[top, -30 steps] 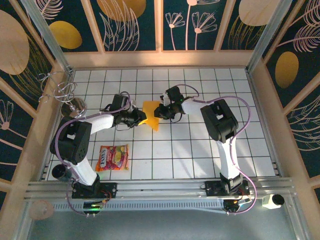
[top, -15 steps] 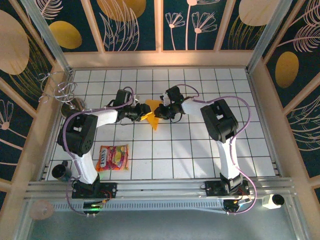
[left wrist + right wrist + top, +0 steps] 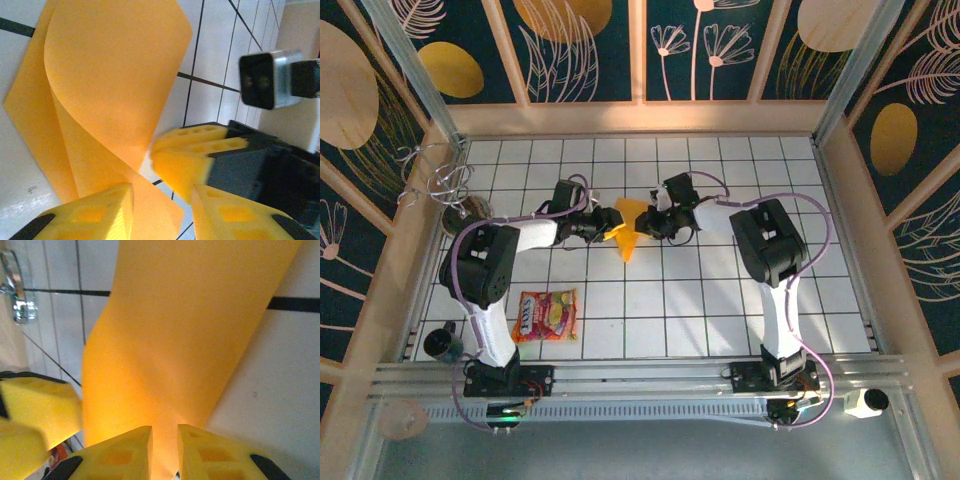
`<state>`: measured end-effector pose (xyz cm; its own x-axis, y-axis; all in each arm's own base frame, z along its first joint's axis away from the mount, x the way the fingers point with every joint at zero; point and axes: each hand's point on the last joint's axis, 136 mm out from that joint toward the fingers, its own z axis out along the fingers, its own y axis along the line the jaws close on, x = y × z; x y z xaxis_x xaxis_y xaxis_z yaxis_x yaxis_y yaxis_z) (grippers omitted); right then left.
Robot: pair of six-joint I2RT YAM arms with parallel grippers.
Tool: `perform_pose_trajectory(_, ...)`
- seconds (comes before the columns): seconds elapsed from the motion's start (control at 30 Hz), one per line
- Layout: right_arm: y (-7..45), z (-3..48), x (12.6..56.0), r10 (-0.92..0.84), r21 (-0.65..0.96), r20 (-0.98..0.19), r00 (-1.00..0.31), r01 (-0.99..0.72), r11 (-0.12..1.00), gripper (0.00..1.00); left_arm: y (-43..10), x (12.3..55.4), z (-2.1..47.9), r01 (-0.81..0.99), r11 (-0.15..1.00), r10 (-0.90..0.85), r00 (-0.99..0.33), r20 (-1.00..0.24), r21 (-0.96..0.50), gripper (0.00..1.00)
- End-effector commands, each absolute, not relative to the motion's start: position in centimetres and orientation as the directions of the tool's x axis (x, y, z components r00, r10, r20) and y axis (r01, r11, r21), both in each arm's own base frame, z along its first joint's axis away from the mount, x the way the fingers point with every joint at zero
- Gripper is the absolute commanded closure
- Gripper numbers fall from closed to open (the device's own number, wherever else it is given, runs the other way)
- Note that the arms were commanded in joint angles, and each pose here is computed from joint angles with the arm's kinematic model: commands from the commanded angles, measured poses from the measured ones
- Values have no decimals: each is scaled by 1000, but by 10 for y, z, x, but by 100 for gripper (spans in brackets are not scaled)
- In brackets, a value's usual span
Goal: Fold a paper plane with a square sheet of paper (pick it up from the middle)
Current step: Third fold the triangle at the center of the table.
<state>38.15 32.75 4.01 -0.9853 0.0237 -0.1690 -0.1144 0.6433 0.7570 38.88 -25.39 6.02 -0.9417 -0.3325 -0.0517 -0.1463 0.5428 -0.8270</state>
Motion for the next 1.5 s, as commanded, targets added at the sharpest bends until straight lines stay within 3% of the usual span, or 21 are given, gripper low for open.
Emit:
perform_pose_trajectory(0.0, 328, 82, 389, 70, 810, -210, -975, -133, 571, 76, -254, 388, 52, -155, 540, -331, -943, -39, -827, 66)
perform_pose_trajectory(0.2, 333, 86, 373, 50, 856, -166, -985, -119, 503, 64, -254, 387, 51, -156, 544, -330, -943, -39, -824, 66)
perform_pose_trajectory(0.5, 353, 66, 354, -9, 865, -101, -995, -93, 493, 61, -253, 387, 53, -154, 542, -331, -943, -41, -826, 68)
perform_pose_trajectory(0.83, 345, 46, 356, 16, 814, -107, -994, -79, 576, 61, -253, 387, 56, -153, 540, -336, -941, -46, -828, 75)
perform_pose_trajectory(1.17, 357, 52, 350, -17, 866, -83, -996, -81, 494, 63, -253, 388, 58, -151, 538, -338, -940, -49, -829, 78)
perform_pose_trajectory(1.47, 359, 56, 352, -6, 877, -86, -996, -79, 474, 75, -253, 389, 60, -147, 539, -339, -939, -54, -829, 79)
